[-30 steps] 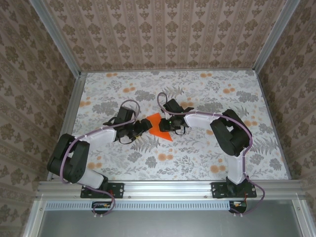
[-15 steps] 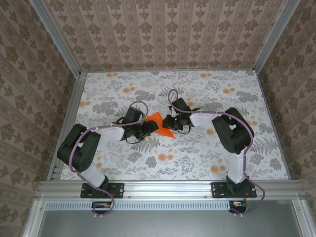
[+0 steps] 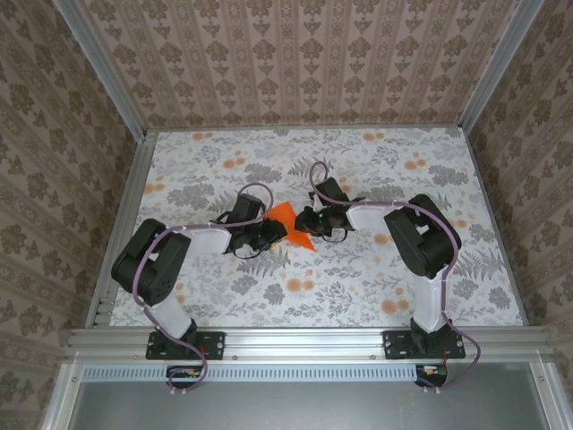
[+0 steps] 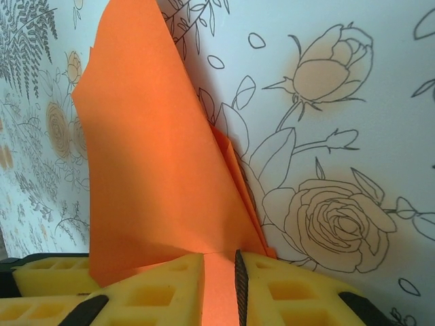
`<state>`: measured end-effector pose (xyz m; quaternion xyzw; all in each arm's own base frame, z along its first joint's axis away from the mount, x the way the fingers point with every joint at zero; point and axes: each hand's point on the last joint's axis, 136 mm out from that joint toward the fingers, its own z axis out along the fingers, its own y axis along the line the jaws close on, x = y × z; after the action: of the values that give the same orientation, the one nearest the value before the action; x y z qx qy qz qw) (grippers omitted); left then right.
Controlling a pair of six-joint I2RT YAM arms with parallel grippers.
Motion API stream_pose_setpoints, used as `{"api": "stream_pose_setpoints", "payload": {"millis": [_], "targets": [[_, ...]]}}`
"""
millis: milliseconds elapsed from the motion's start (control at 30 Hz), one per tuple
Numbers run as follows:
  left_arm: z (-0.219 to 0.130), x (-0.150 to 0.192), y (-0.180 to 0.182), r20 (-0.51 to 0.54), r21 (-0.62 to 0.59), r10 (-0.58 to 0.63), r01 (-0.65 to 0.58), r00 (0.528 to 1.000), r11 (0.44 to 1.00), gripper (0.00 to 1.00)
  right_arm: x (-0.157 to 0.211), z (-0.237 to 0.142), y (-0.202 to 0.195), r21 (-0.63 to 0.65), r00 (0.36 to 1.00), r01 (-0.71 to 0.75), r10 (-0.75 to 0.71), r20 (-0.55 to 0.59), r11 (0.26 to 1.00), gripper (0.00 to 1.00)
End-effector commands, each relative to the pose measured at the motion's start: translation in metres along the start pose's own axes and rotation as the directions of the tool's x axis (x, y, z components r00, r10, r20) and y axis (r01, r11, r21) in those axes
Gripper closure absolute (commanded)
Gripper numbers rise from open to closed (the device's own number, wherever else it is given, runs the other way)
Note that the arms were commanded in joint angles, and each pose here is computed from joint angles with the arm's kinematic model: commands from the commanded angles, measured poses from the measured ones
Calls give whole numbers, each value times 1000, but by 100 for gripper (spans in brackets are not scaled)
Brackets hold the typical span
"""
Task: Fold a paper plane with a square sheet of paper (pick it up from the middle)
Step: Fold the wing for the fifth time at the center of the table.
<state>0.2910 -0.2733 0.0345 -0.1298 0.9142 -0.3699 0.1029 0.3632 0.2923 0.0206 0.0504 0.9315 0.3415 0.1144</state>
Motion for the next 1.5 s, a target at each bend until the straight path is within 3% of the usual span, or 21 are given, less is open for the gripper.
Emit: {"api": "stream_pose_setpoints", "payload": {"millis": [0, 233, 400, 700, 833, 1000, 1200, 1333, 1467], "targets": [[1, -11, -12, 35, 18, 11, -12, 999, 1000, 77, 12, 6, -16, 27, 999, -18, 19, -38, 999, 77], [0, -12, -9, 40, -5, 11, -10, 999, 1000, 91, 3, -11, 1, -24, 994, 108, -108, 24, 994, 67], [-1, -11, -7, 32, -38, 17, -16, 999, 999, 96, -7, -35, 11, -1, 962, 254, -252, 106, 967, 57], [-6, -10, -8, 24, -67, 25, -24, 999, 997, 97, -20, -89, -1, 204, 846, 414, -458, 274, 887, 27], [-7, -10, -9, 20, -72, 22, -21, 1000, 997, 97, -22, -112, -4, 276, 783, 457, -529, 327, 846, 21], [-9, -9, -9, 14, -84, 18, -17, 1000, 996, 97, -12, -123, 5, 305, 689, 553, -631, 357, 776, 20], [-11, -7, -11, 1, -86, 10, -10, 1000, 996, 97, 8, -108, 17, 342, 550, 689, -769, 327, 639, 21], [-13, -6, -15, -6, -81, 3, -3, 1000, 997, 97, 31, -86, 31, 360, 365, 811, -880, 304, 460, 22], [-16, -5, -20, -11, -64, -4, 3, 1000, 998, 97, 42, -66, 42, 352, 275, 861, -918, 287, 368, 23]]}}
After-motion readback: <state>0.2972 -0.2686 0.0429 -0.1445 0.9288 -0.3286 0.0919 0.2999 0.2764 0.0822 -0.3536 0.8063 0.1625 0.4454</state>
